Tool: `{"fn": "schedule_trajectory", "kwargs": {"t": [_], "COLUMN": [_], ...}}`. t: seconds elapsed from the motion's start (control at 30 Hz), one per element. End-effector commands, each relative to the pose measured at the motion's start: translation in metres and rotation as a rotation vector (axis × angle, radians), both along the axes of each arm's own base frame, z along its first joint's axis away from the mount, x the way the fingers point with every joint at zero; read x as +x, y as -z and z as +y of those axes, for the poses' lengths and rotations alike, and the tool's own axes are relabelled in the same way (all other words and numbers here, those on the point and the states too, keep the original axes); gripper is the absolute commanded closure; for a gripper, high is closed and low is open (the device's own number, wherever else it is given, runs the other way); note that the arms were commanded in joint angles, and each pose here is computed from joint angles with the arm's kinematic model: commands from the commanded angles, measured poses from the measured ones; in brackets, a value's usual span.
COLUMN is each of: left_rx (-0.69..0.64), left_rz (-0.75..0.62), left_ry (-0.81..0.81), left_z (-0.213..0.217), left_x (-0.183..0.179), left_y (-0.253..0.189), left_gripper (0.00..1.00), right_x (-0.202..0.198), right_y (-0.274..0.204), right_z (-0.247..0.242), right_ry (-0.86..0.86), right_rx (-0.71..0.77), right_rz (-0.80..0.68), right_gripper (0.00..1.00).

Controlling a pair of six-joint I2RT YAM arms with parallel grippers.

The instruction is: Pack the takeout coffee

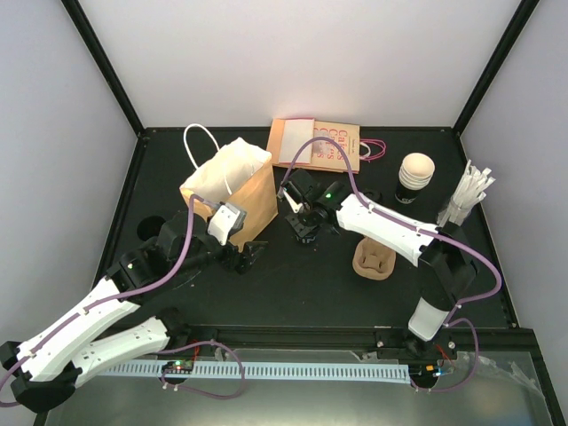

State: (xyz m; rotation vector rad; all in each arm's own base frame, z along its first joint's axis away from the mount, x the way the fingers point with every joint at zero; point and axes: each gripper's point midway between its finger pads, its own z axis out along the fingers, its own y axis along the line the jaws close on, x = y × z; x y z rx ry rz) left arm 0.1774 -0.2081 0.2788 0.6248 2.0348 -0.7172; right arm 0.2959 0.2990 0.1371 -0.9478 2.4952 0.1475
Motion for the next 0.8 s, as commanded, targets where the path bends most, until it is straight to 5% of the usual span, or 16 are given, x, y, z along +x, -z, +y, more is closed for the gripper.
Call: {"fn": "schedule_trajectory", "kwargs": {"t": [0.0, 0.5, 0.77], "left_rx": [0.003, 0.005, 0.004], "left_rz": [0.003, 0.011, 0.010], "left_ry": [-0.012, -0.010, -0.013], "left_z": [0.0008, -0.0001, 0.0008], "left_x": [0.0010, 0.0009, 0.0007], "left_y": [-0.0003, 0.0020, 0.0007], "left_gripper": [0.10, 0.10, 0.10], "right_x": [-0.0032, -0.0076, -0.0067], "right_y": [0.0075, 0.0120, 0.0053], "right_z": [0.0064, 0.0068, 0.0084], "right_ry": [-0.019, -0.027, -0.023], "right_rx": [0.007, 0.005, 0.021], "right_rz": [0.015, 0.019, 0.007], "right_gripper": [0.93, 0.91, 0.80]}}
